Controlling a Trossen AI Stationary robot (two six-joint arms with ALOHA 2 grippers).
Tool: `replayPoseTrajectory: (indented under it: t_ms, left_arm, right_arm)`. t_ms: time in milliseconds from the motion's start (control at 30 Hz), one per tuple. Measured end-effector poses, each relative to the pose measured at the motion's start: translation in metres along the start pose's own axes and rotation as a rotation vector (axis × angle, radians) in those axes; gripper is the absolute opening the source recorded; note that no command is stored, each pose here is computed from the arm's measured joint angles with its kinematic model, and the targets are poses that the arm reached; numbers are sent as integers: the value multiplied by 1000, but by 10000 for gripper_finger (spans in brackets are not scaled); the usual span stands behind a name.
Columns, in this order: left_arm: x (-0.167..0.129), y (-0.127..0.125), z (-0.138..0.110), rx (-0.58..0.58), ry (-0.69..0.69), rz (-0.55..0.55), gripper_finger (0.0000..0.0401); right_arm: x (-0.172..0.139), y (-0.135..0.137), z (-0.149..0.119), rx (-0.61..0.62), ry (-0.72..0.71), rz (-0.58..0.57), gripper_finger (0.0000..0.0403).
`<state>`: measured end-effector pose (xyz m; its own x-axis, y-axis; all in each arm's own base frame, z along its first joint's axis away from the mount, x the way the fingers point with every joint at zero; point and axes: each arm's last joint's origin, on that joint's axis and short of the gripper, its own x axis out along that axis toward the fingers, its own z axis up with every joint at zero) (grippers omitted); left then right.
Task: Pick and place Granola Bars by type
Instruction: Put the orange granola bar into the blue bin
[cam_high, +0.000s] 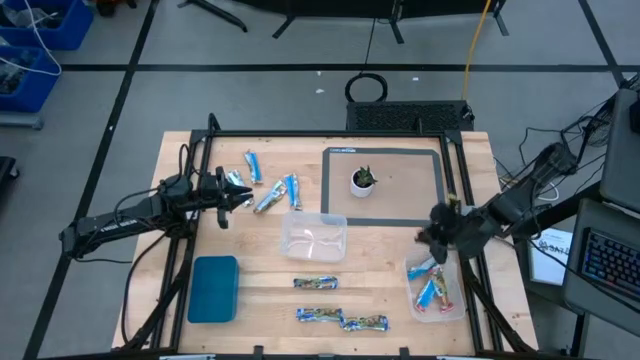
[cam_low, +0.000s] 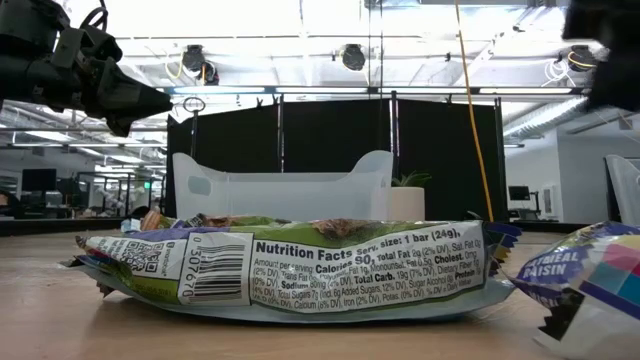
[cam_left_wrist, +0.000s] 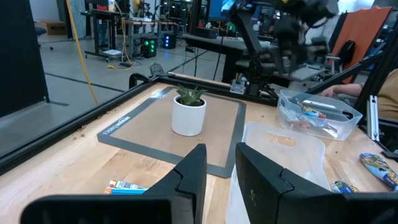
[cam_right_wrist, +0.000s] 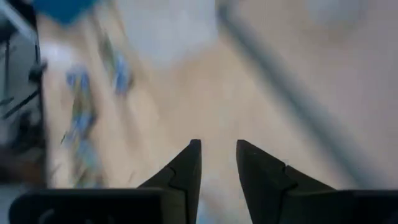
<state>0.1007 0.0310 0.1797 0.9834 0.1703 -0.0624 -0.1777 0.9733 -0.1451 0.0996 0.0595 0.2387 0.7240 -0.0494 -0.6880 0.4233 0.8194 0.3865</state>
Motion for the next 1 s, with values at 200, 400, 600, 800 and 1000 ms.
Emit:
replayPoseTrajectory:
  t_ms: [200,400,600,800,1000]
  left_arm:
    - [0,0,0,0,0,0,93]
    - [0,0,0,0,0,1,93]
    - [0,0,0,0,0,0,93]
    - [0,0,0,0,0,0,93]
    - [0,0,0,0,0,0,93]
  right_arm:
    - [-20,-14,30,-237,-498,-218,88]
    - [-36,-32,45,-227,-683,-398,82]
    - [-29,-50,42,-167,-762,-503,81]
    - [-7,-58,40,-244,-819,-390,81]
    - [12,-71,37,-327,-834,-393,82]
